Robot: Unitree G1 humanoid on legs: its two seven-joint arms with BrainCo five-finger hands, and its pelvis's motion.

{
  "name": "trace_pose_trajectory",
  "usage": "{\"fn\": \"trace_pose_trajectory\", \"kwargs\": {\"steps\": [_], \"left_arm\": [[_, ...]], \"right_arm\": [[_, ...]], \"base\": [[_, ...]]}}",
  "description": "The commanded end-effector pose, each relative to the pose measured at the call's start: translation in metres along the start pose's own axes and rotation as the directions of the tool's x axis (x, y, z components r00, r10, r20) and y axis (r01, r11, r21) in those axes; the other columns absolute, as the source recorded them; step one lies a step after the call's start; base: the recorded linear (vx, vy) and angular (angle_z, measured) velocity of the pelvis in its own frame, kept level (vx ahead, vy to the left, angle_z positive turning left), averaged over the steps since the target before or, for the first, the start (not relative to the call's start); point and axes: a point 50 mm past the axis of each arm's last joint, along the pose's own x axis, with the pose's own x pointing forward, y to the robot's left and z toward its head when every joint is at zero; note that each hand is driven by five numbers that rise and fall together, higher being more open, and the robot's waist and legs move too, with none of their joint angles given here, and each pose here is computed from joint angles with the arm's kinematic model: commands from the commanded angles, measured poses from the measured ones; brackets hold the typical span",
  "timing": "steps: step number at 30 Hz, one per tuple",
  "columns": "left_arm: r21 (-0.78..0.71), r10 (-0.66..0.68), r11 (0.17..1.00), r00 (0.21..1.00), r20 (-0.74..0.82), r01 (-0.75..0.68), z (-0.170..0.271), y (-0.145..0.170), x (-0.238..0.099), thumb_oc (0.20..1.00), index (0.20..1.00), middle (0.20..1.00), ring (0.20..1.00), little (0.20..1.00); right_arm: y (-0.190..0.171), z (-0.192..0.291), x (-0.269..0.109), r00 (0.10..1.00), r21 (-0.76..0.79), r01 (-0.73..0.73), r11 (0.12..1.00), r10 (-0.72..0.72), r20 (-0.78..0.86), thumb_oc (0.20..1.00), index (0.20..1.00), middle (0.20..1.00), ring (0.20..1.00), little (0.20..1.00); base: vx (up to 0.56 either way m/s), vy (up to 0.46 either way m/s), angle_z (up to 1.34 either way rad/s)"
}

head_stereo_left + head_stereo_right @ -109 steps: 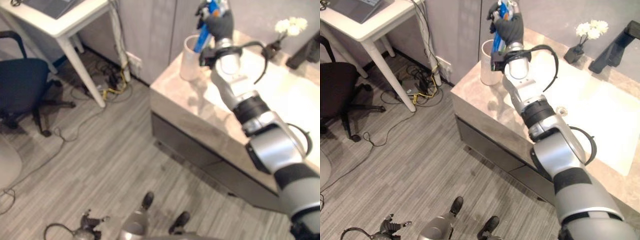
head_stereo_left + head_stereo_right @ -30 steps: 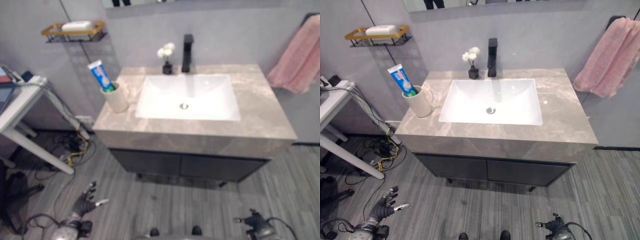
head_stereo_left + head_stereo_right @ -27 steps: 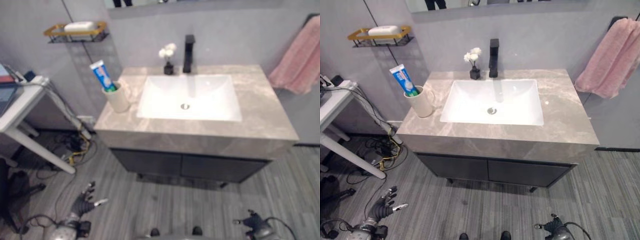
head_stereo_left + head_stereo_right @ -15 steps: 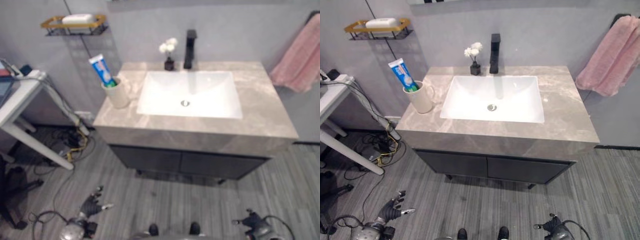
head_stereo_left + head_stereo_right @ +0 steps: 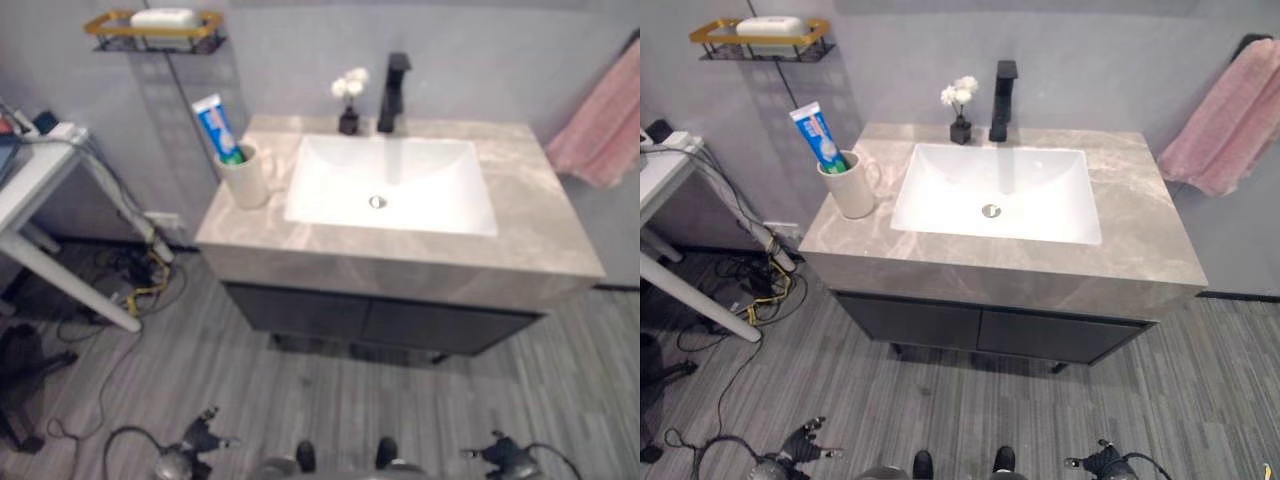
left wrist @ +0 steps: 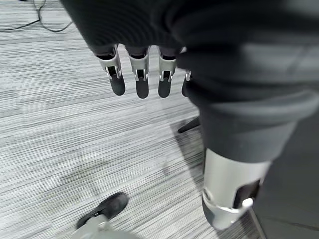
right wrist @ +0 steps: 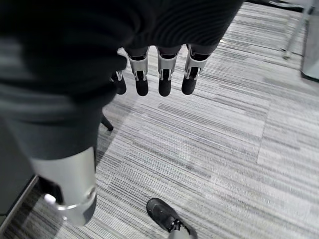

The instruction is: Put brush and paste in cup on sink, flatten towel.

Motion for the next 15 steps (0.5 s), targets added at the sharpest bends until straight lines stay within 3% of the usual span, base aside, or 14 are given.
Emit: {"fn": "trace_pose_trajectory", "kwargs": {"steps": [1, 5, 15], "left_arm": [[-0.042, 0.085, 0.995, 0.996, -0.01, -0.085, -0.002, 0.015, 0.0, 1.0, 1.0, 1.0, 1.0, 1.0], [-0.012, 0.099, 0.995, 0.992, -0.075, -0.1, -0.014, 0.018, -0.001, 1.0, 1.0, 1.0, 1.0, 1.0], [-0.024, 0.097, 0.995, 0.992, -0.077, -0.1, -0.012, 0.014, 0.001, 1.0, 1.0, 1.0, 1.0, 1.0]], "right_arm": [[0.003, 0.016, 0.001, 0.999, -0.006, 0.0, 1.0, 0.0, 0.049, 1.0, 1.0, 1.0, 1.0, 1.0], [0.024, 0.001, -0.004, 0.997, -0.022, -0.071, 0.997, 0.072, 0.024, 1.0, 1.0, 1.0, 1.0, 1.0], [0.028, -0.008, -0.006, 0.996, -0.041, -0.087, 0.995, 0.087, 0.005, 1.0, 1.0, 1.0, 1.0, 1.0]], "base": [[-0.07, 0.13, -0.64], [0.02, 0.028, -0.4], [0.03, -0.082, -0.06]]}}
